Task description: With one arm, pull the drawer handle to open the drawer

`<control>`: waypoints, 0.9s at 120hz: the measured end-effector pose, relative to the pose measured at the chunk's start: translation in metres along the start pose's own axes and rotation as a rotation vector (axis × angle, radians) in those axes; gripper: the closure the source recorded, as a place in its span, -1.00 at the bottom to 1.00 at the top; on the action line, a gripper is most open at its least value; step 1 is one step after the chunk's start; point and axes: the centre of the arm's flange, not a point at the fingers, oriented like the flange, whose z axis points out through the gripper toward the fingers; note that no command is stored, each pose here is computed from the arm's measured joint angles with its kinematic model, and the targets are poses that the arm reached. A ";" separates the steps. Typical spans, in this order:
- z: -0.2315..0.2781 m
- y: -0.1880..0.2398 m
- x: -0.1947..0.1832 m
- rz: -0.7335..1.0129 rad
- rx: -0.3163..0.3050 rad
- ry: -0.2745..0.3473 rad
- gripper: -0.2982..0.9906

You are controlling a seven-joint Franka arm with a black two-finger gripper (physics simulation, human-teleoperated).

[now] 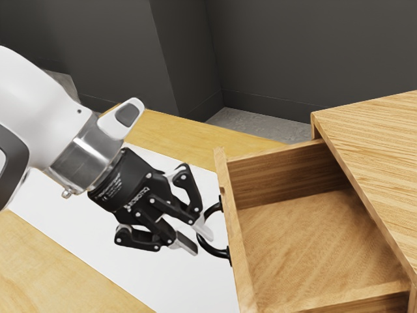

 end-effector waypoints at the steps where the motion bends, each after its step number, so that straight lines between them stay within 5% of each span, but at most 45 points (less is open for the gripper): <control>1: 0.000 -0.001 0.000 0.000 0.000 0.000 0.40; 80: -0.039 -0.046 -0.022 -0.002 -0.032 0.059 0.51; 108: -0.115 -0.047 -0.056 -0.013 -0.096 0.229 -0.17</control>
